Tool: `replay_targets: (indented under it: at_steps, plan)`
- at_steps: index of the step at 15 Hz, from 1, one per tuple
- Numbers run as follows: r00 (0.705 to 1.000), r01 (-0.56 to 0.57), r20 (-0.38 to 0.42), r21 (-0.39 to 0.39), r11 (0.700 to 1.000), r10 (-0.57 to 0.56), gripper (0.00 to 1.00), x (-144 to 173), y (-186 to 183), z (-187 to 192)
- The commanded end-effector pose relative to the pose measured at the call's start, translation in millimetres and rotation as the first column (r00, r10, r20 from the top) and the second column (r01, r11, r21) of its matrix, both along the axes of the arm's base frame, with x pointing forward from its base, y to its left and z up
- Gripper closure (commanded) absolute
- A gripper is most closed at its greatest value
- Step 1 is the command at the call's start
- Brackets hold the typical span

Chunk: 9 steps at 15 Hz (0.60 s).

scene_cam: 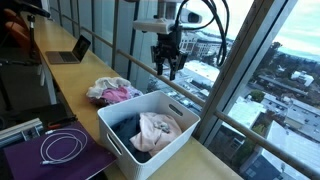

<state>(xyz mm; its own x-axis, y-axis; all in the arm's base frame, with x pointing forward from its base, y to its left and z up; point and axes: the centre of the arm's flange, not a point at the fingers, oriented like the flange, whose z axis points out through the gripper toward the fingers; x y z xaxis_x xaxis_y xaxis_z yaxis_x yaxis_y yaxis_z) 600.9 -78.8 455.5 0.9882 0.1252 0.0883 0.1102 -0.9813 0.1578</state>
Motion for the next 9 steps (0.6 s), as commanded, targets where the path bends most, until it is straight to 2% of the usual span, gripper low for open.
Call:
replay_targets:
  at_steps: [1,2,4,9]
  plan:
    - [0.999,-0.014,0.029,-0.003,1.0,0.015,0.07,-3,9,27]
    - [0.999,-0.019,0.037,-0.001,1.0,0.019,0.01,-4,16,31]
    - [0.998,-0.038,0.057,0.018,0.999,0.037,0.0,-6,42,34]
    - [0.991,-0.123,0.065,0.083,0.989,0.118,0.0,-2,151,10]
